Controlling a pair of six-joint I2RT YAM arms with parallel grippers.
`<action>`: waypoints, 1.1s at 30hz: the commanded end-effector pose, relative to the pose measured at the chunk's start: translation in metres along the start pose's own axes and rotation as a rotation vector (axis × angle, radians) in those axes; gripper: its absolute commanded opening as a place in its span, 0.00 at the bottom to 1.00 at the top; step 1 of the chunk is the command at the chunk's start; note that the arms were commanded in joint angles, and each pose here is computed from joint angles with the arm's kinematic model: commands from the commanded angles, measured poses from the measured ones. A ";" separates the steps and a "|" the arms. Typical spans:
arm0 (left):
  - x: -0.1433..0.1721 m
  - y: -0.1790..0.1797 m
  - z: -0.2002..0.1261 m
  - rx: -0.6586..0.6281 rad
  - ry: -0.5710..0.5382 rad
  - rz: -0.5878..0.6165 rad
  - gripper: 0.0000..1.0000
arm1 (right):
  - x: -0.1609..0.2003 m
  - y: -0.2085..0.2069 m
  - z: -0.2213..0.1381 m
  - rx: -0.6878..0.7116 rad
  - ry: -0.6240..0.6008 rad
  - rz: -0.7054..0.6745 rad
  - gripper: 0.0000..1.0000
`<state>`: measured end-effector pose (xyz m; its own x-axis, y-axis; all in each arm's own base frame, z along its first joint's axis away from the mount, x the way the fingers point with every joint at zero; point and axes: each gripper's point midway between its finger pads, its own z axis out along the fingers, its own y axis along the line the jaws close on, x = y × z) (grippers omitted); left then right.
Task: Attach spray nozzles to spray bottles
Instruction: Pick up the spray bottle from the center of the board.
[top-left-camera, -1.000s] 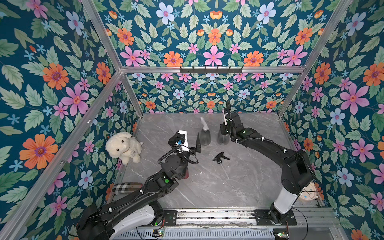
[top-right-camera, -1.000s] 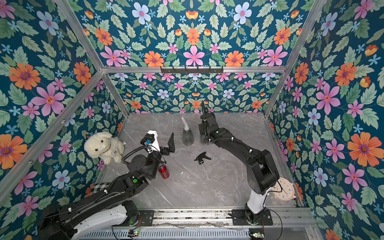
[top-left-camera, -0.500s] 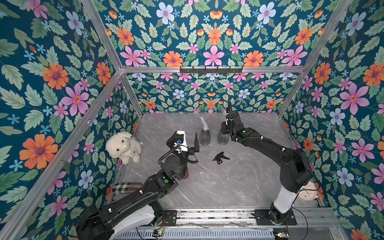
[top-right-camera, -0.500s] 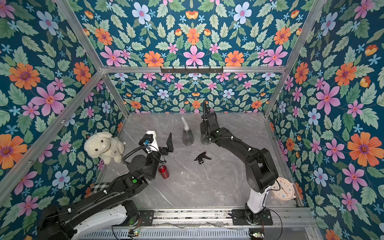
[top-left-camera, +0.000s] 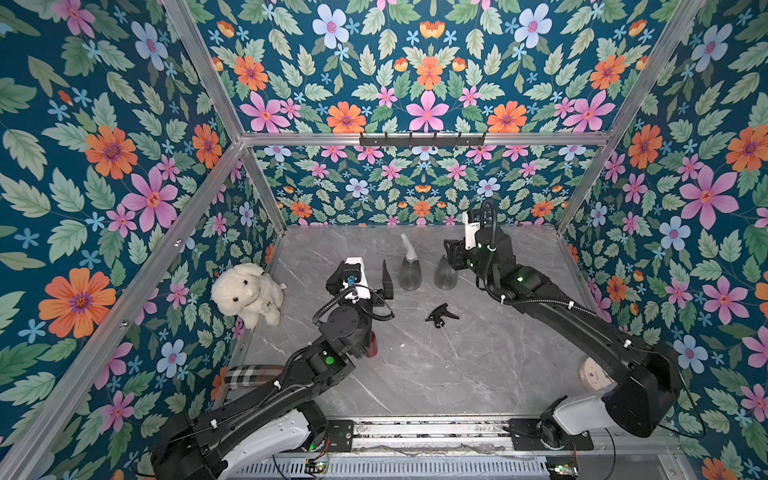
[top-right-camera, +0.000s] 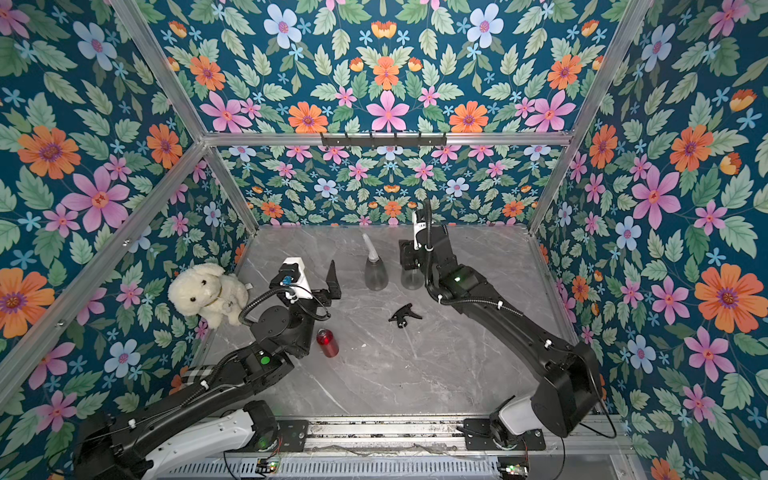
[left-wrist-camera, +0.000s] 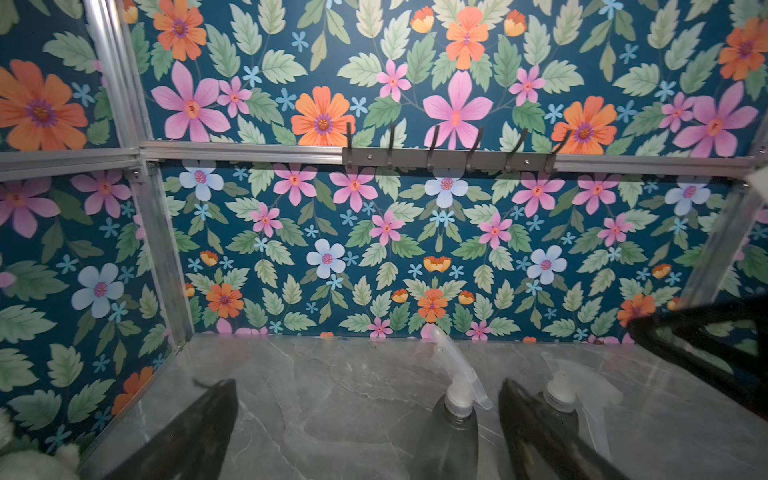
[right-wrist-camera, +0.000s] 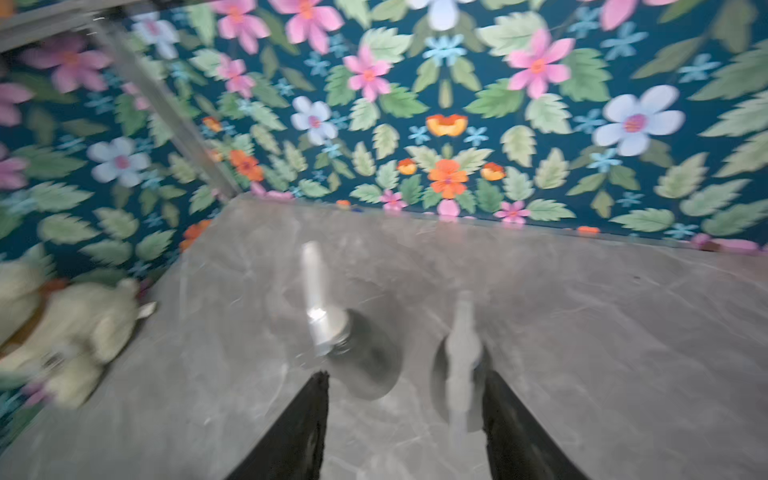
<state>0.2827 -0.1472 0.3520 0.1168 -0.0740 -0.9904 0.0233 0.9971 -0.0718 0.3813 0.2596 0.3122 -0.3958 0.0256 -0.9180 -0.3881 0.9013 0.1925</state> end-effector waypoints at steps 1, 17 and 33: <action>-0.007 0.023 -0.004 -0.111 0.010 -0.040 1.00 | 0.036 0.062 -0.013 -0.242 0.113 -0.012 0.61; -0.027 0.064 -0.030 -0.160 -0.006 -0.142 1.00 | 0.179 0.224 0.008 -0.623 0.386 -0.152 0.83; -0.018 0.065 -0.032 -0.155 0.011 -0.127 1.00 | 0.247 0.226 0.058 -0.487 0.414 -0.282 0.81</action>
<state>0.2505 -0.0822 0.3617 0.1101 -0.1862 -0.9763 -0.1093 0.9741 -0.1981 0.2378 0.4891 0.1063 -0.4959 -0.4561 -0.7389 -0.8121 0.5449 0.2086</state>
